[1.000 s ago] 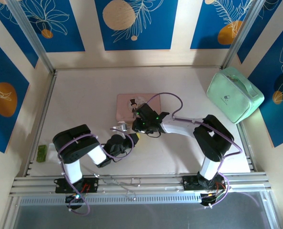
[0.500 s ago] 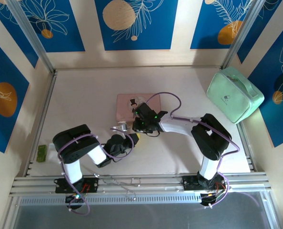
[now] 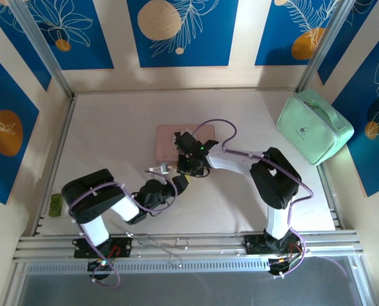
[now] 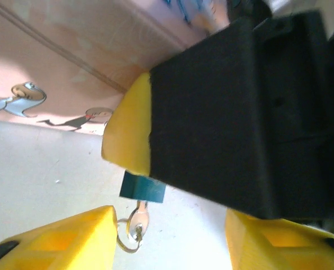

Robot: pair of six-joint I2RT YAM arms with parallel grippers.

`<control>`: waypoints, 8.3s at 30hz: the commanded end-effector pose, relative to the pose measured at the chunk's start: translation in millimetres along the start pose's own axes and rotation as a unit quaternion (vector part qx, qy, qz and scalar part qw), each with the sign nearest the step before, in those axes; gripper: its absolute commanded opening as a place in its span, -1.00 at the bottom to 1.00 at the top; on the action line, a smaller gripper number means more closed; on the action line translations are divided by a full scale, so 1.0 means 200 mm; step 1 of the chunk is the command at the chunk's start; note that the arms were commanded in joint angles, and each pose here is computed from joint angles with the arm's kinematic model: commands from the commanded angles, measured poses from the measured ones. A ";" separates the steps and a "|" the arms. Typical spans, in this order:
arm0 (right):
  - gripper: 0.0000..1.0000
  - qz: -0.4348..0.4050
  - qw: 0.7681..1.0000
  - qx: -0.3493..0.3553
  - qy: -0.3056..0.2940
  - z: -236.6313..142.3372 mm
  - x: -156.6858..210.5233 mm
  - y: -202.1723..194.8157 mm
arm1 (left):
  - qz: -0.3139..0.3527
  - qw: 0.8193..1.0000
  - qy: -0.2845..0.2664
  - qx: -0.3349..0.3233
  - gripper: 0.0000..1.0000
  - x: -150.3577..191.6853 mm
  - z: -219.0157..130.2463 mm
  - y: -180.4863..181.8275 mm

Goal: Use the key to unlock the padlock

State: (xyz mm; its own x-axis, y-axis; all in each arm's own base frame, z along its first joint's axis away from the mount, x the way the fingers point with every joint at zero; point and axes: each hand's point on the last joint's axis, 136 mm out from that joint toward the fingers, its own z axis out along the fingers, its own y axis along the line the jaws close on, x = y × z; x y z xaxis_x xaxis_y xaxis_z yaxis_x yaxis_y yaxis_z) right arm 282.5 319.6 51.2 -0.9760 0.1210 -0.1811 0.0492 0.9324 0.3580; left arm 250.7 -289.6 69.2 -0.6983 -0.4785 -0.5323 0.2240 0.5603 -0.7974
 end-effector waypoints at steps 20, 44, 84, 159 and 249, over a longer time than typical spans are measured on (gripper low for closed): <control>-0.90 0.016 0.998 0.012 0.060 0.01 0.08 -0.04 | -0.028 1.000 -0.005 0.005 -0.63 0.01 -0.01 0.05; -0.60 0.024 0.998 -0.005 0.052 0.01 0.08 -0.02 | -0.054 0.998 -0.007 0.023 -1.00 -0.02 0.05 0.03; -0.28 0.011 0.999 -0.026 -0.023 -0.02 0.03 -0.03 | -0.078 0.996 -0.014 0.036 -1.00 -0.05 0.05 -0.02; -1.00 0.009 0.997 0.067 0.023 -0.06 0.06 -0.01 | -0.038 0.998 0.000 0.048 -0.60 -0.02 0.06 -0.06; -0.96 0.081 0.994 -0.057 0.046 0.08 0.16 -0.13 | 0.351 0.896 0.001 -0.273 0.67 -0.01 -0.27 -0.12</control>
State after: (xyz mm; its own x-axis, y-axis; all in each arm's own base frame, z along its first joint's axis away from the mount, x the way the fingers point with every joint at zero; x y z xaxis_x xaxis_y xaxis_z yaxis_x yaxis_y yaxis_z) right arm 272.7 321.8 58.2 -0.9659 0.2316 -0.1161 0.1266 0.8129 0.5685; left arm 222.0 -292.2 110.9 -0.4184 0.1641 -0.8933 0.3021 0.9527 0.0335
